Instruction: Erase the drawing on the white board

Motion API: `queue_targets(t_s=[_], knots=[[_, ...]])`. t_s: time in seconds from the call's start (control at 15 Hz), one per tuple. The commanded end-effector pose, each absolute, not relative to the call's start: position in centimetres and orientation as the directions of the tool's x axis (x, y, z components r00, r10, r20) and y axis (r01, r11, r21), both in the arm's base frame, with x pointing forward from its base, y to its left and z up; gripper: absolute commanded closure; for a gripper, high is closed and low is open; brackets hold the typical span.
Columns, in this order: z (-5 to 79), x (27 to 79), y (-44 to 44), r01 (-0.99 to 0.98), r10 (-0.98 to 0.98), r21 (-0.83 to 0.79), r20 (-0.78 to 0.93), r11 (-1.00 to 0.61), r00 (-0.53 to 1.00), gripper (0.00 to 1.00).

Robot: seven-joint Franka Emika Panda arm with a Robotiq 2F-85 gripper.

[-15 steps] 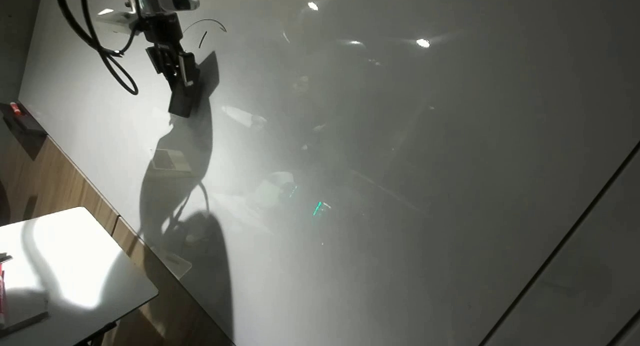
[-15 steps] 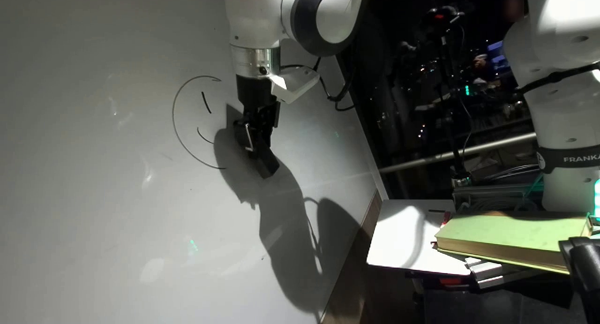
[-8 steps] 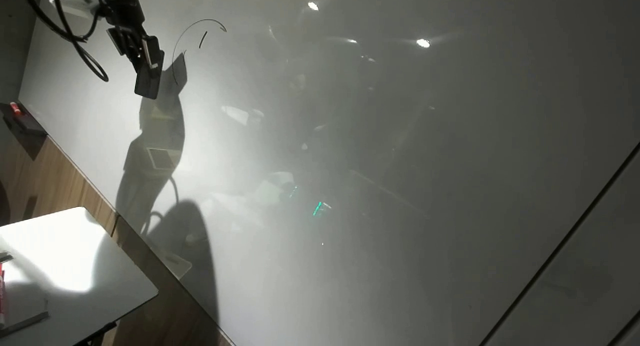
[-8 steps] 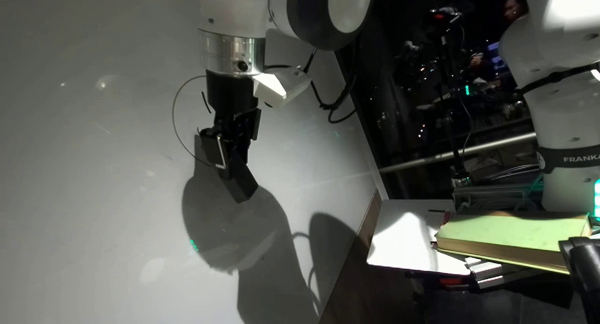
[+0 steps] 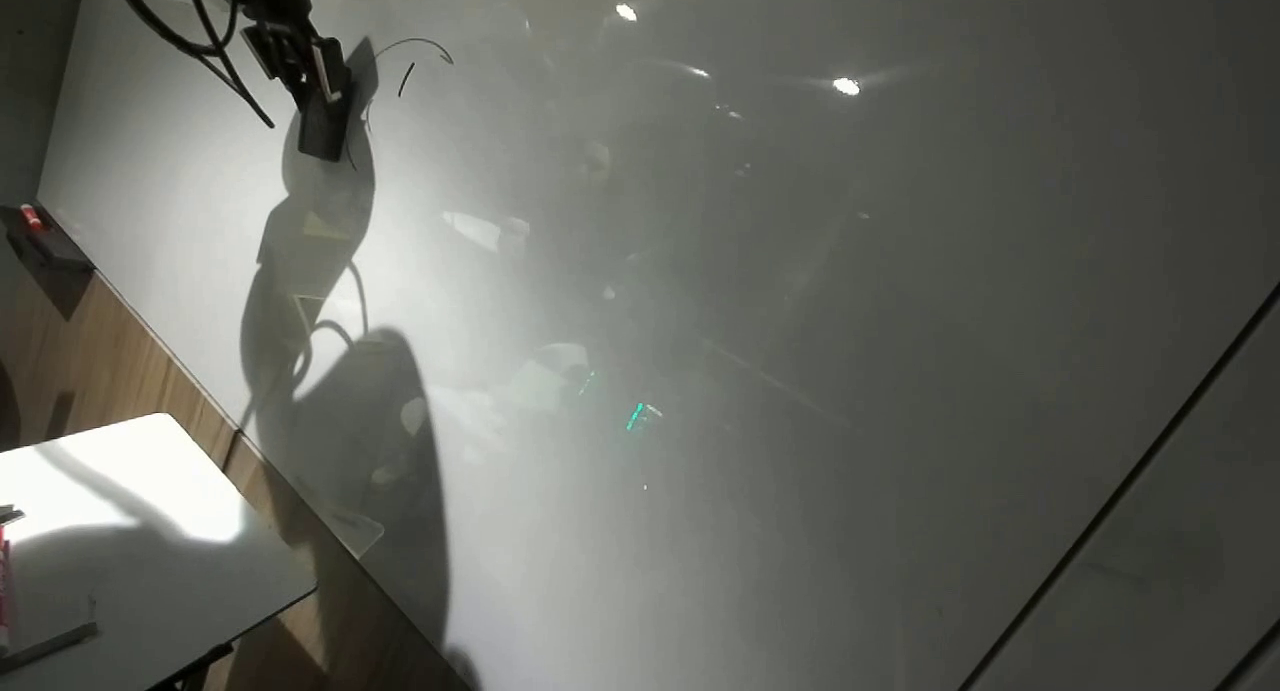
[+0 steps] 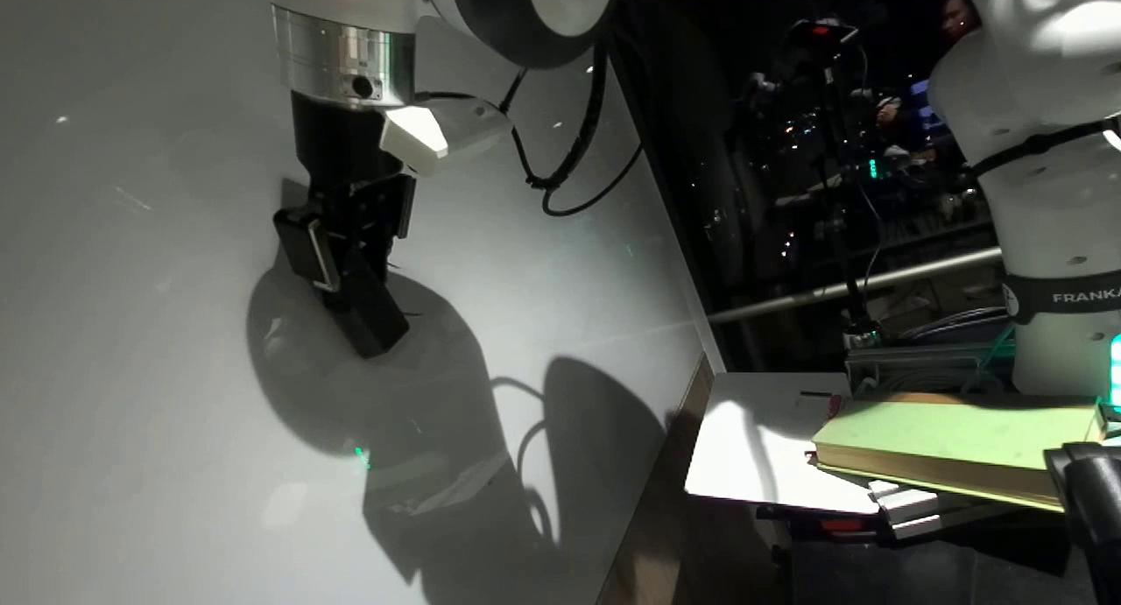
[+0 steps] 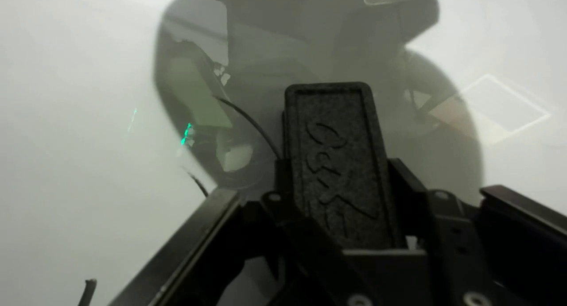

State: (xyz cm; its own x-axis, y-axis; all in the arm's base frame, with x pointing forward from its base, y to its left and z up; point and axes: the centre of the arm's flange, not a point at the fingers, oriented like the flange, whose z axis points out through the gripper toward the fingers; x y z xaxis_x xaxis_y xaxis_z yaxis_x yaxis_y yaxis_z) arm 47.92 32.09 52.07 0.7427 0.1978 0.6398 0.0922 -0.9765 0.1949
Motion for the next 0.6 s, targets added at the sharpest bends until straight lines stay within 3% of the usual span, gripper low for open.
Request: queue_targets(t_s=[0.0, 0.53], knots=[[52.9, 50.4, 32.3, 0.073, 0.203, 0.221, 0.656, -0.973, 0.727, 0.7], [54.0, 52.9, 24.9, -0.004, 0.158, 0.236, 0.662, -0.972, 0.732, 0.7]])
